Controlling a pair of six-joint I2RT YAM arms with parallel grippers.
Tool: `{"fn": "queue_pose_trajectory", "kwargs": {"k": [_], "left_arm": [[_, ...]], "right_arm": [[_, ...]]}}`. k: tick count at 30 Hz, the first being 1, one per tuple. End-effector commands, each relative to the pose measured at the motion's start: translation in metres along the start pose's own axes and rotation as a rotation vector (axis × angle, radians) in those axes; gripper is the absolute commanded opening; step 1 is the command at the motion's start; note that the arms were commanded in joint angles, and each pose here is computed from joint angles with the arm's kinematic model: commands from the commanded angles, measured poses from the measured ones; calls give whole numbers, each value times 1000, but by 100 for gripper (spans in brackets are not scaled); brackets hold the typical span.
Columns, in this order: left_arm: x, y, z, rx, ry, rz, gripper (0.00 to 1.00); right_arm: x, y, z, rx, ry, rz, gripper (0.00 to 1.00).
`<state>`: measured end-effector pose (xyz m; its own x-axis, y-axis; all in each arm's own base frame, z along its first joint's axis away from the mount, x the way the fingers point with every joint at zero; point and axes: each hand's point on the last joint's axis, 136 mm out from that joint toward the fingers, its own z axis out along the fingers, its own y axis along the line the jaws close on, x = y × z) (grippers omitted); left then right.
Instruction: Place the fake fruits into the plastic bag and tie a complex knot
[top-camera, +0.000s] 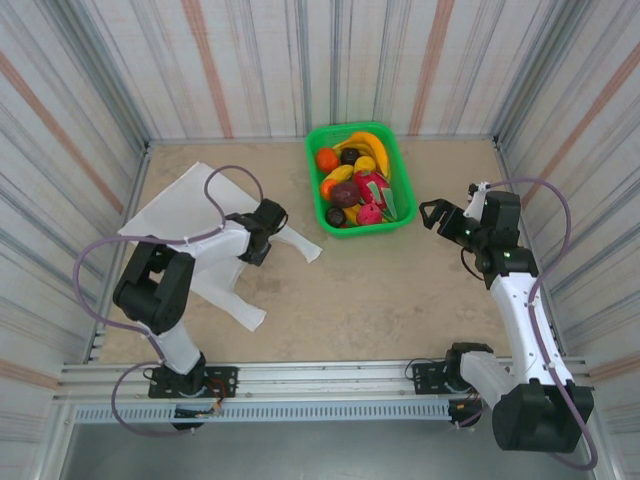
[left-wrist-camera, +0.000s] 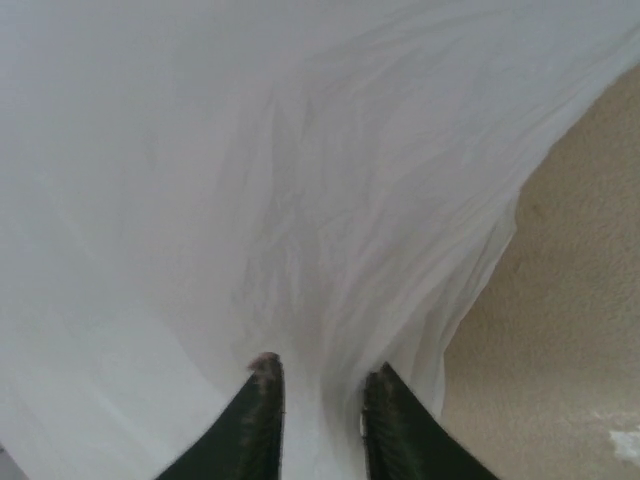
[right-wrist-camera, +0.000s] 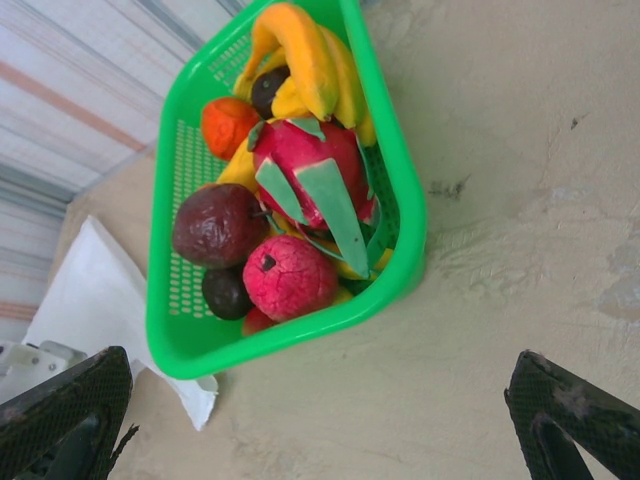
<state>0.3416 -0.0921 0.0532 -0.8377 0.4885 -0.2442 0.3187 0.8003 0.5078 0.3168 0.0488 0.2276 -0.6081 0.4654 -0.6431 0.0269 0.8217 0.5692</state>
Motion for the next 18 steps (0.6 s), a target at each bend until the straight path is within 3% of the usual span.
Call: {"fn": "queue_pose_trajectory", "kwargs": {"k": [1,2,11,18], "left_arm": [[-13,14,-13,-57,-51,-6,6],[-15,18,-19,-58,-65,-7,0],[-25,66,-114,35,-165,-75,0],[-28,97,-189,177,-208,-187,0]], "right_arm": [[3,2,2,-11,3,-11,99],[4,3,2,-13,3,-15,99],[13,21,6,-101,1,-53,99],[47,54,18,-309,-16,-66,99]]}}
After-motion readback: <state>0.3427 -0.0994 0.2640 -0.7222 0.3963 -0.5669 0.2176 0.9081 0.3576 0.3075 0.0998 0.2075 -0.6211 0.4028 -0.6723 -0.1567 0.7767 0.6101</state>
